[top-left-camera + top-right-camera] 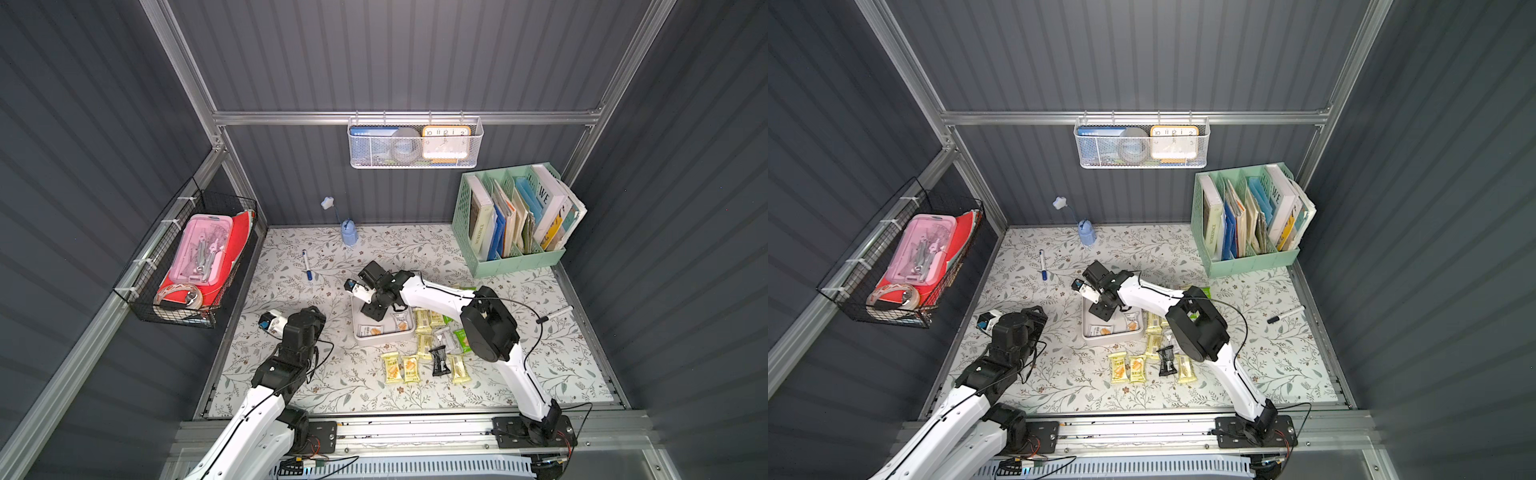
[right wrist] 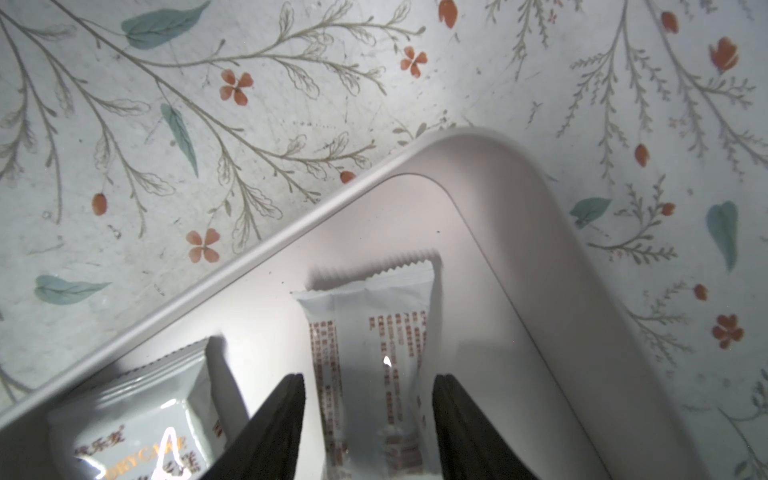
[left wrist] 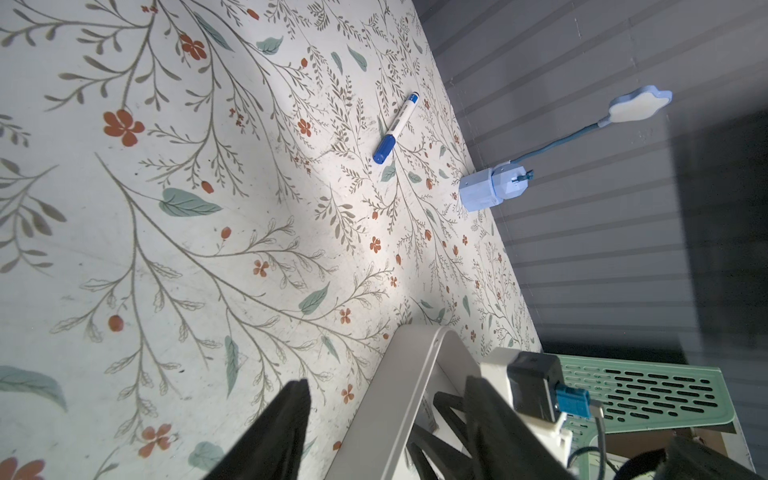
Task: Take the cookies out of the storage box
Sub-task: Pick up the cookie from the storage box.
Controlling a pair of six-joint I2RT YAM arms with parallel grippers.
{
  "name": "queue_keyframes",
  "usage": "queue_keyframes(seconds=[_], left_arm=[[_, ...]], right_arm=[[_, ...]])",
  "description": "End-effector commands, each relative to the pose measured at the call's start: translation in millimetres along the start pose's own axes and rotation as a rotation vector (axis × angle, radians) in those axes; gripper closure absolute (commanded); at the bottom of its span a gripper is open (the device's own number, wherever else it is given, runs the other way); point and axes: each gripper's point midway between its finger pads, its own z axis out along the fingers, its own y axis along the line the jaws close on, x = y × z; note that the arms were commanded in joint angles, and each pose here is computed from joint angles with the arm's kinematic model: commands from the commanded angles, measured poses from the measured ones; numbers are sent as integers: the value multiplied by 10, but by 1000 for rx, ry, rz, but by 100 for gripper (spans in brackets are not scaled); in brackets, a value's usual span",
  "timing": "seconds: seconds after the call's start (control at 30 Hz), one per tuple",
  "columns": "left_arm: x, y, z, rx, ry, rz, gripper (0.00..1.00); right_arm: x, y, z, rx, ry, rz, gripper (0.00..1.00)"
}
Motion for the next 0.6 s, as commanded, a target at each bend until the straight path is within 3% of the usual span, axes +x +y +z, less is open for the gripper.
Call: queue_keyframes(seconds=[0.0,0.3,0.57], left_arm=[[-37,-24,-11,-6,-8,1,36],[-44,-46,-14,-3,-8,3,36],[-51,-45,-21,-4,-10,8,36]], right_arm=[[123,37,157,-9,37,3,48],[189,34,237,-6,62,6,48],[141,-7,152,7,67,12,62]])
